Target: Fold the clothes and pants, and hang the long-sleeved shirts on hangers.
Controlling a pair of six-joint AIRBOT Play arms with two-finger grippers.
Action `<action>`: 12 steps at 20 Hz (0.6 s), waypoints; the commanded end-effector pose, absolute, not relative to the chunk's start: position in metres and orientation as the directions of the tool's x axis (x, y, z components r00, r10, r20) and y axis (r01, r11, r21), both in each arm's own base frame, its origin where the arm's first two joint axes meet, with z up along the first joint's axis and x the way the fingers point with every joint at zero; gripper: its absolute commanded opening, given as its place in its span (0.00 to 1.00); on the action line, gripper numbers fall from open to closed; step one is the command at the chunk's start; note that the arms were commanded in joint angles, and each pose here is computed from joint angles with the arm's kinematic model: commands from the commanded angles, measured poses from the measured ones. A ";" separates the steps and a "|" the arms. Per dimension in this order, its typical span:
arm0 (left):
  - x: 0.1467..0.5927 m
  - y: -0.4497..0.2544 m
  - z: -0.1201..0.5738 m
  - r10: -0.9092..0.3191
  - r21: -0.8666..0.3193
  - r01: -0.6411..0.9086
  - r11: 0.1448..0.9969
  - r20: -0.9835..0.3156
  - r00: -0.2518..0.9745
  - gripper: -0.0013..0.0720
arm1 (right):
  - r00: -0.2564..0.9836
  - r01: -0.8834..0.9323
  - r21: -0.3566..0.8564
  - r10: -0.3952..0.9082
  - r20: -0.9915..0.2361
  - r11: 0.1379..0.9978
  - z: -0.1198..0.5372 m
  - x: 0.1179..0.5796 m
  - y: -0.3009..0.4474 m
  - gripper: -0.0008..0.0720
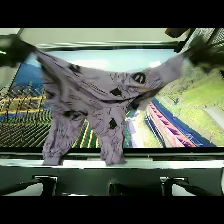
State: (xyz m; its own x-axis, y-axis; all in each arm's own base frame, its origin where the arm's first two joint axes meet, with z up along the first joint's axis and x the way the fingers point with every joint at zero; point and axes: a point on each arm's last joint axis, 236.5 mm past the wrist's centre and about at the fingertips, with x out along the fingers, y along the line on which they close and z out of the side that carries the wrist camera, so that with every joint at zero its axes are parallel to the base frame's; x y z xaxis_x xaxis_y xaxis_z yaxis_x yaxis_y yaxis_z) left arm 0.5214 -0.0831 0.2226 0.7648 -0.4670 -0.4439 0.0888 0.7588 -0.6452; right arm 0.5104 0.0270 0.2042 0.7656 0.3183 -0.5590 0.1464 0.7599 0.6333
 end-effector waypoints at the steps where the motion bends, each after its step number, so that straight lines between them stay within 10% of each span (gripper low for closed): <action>1: 0.548 -0.130 0.085 -0.539 -0.658 -0.003 0.753 -0.620 0.571 0.05 | 0.546 0.231 0.602 0.410 -0.731 0.764 0.069 0.535 0.060 0.11; 3: 0.551 -0.136 0.044 -0.544 -0.656 -0.044 0.754 -0.660 0.518 0.05 | 0.441 0.229 0.574 0.442 -0.781 0.786 0.030 0.525 0.074 0.20; 5: 0.553 -0.135 0.026 -0.543 -0.654 -0.067 0.754 -0.677 0.496 0.05 | 0.381 0.188 0.554 0.460 -0.802 0.811 0.025 0.511 0.074 0.55; 12: 0.552 -0.127 0.022 -0.526 -0.634 -0.070 0.770 -0.694 0.492 0.05 | 0.200 0.191 0.423 0.387 -0.900 0.886 0.028 0.403 0.021 0.87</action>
State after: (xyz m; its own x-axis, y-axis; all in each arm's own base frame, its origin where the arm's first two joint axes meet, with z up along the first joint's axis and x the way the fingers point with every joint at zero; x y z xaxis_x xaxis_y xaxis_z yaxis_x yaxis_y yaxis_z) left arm 0.5528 -0.1290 0.0295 0.5039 -0.5352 -0.6779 -0.0676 0.7580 -0.6487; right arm 0.4511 0.0290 0.0413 0.2988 0.3878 -0.8720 0.1550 0.8819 0.4453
